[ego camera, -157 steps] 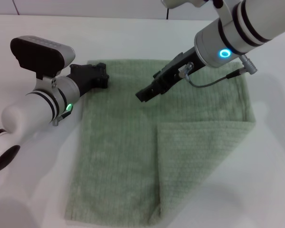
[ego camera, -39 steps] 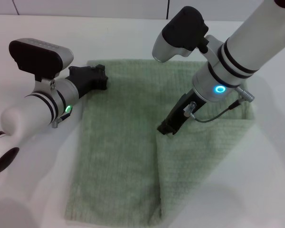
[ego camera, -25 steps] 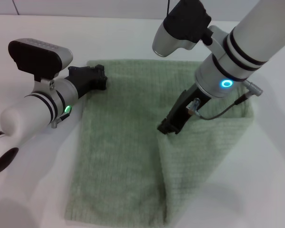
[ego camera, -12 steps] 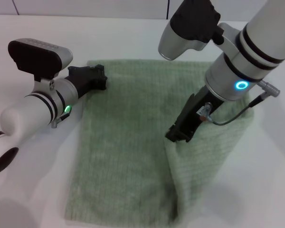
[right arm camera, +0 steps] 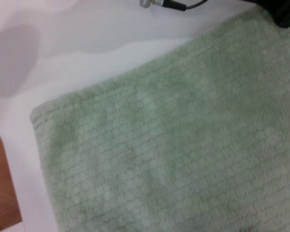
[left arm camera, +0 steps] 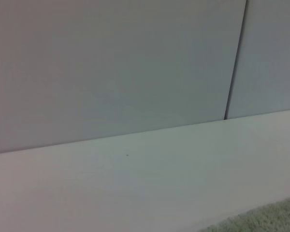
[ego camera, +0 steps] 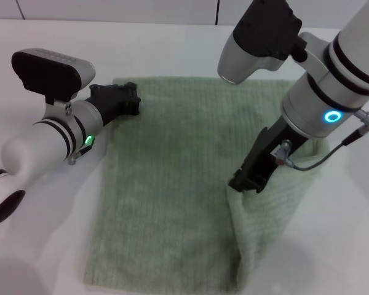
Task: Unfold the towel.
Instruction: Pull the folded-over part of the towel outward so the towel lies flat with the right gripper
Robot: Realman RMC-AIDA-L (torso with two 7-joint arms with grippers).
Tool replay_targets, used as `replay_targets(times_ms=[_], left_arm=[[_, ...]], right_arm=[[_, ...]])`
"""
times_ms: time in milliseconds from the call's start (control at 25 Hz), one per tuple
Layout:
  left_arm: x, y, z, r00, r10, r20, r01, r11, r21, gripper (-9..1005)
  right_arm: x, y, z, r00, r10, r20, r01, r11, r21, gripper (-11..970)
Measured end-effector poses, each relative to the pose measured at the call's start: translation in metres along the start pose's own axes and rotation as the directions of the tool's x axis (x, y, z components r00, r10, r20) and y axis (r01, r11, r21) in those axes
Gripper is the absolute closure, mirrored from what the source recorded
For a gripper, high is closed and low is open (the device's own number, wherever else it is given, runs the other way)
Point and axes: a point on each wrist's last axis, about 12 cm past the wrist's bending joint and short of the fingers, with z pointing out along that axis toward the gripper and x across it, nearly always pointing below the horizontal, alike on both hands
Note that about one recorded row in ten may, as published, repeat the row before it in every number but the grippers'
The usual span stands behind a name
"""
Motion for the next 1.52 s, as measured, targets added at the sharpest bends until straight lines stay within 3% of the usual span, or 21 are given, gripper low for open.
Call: replay_targets(times_ms=[560,920,1080,1520], left_arm=[[0.000,0.000,0.000,1.000,-0.002,0.003,0.002,1.000,0.001,998],[-0.002,-0.001,0.000,1.000,-0.006,0.008,0.006,1.000,0.002,997],[-0.003,0.000,0.000,1.000,-0.008,0.010,0.008,1.000,0.000,997],[-0.003,0.001,0.000,1.000,-0.010,0.014,0.010,1.000,-0.002,998]], right_arm=[[0.016,0.023,-0.007,0.995,0.058,-0.078,-0.058,0.998,0.002,926],[0.028,0.023,-0.004,0.980,0.114,-0.164,-0.110,0.993,0.036,926],[0.039,0.016,0.003,0.963,0.124,-0.238,-0.108,0.991,0.080,926],[0.043,0.015,0.010,0.956,0.086,-0.282,-0.071,0.996,0.063,922]])
